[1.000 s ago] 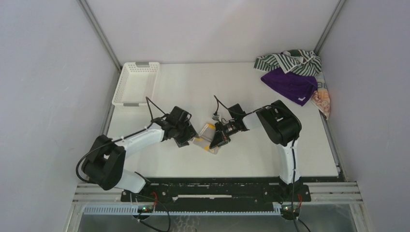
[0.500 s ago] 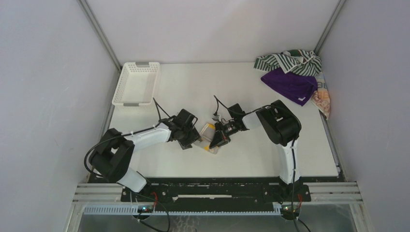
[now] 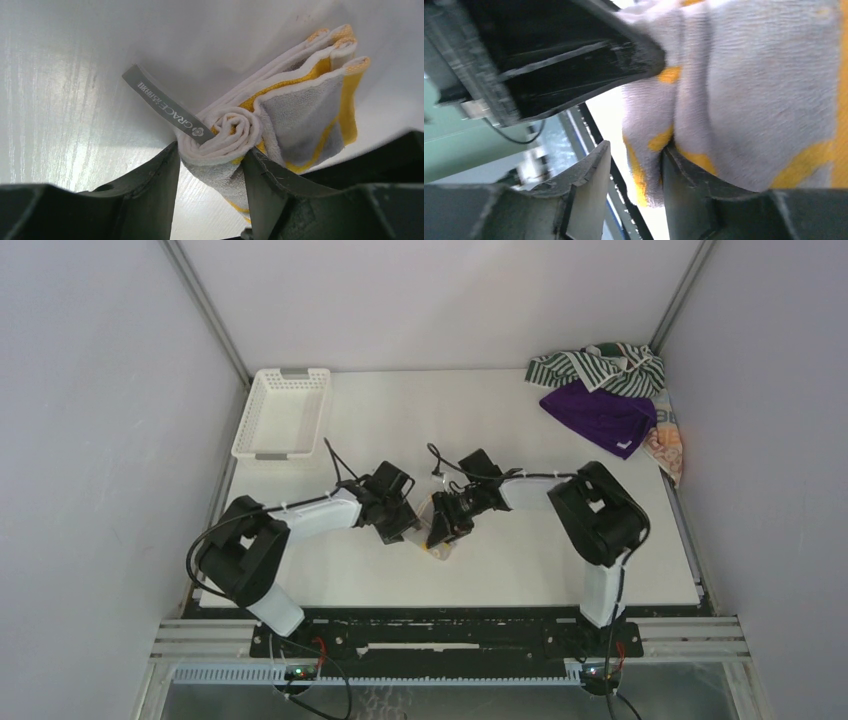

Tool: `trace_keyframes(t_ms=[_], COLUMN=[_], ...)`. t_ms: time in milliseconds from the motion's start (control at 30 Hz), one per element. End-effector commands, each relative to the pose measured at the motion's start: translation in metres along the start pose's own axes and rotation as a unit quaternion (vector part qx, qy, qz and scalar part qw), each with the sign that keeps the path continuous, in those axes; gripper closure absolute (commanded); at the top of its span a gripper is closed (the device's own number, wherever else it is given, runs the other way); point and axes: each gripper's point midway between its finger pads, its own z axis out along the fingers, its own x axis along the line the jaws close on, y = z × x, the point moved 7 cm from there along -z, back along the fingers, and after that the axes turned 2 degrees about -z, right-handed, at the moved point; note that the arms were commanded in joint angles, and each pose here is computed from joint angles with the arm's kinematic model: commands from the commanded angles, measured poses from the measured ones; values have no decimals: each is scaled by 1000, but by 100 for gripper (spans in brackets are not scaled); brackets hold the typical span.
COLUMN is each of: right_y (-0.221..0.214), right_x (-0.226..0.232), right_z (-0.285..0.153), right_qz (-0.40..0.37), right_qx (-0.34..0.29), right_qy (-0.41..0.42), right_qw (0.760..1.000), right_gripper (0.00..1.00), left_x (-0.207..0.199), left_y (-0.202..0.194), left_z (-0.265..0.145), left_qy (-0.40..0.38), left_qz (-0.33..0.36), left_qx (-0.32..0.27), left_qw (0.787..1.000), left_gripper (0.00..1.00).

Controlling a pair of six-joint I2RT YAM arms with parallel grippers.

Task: Roll the towels
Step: Roll the towel at the center of the board.

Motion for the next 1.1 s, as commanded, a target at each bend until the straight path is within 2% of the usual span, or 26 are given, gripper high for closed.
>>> trace_keyframes(t_ms=[0,133,233,333,500,700,933,1000,1067], right_y=[-3,-8,-14,-24,-34,-40,-49,-50,-51], right_x=[23,42,53,61,66,53,26,21,17], right_z=[-16,-26,-25,-14,5,23,30,29,30], right_qz=[-127,-214,-277,-342,-402,-426,-437,-434,-429], right_qx=[-52,-89,-114,-126,-133,-103,-68,-62,-51], right_qy=[-143,-251,-329,-380,-427,-460,-545,-559,-561], right_qw=[980,940,896,850,799,772,712,704,706], right_gripper=[57,51,49,48,46,46,46,46,50], left_x=[13,10,8,7,6,5,3,2,2], left_y=[-6,-7,-6,-6,-7,-7,-6,-6,-6], left_z=[8,9,9,10,11,12,14,15,15], left_qy=[44,44,42,42,42,43,46,48,48], left_qz=[24,32,36,39,44,47,55,59,62], left_qx=[13,20,22,26,32,35,39,41,43], left_qw=[999,998,998,998,998,997,997,996,996], left_gripper=[47,47,47,47,47,47,47,47,46])
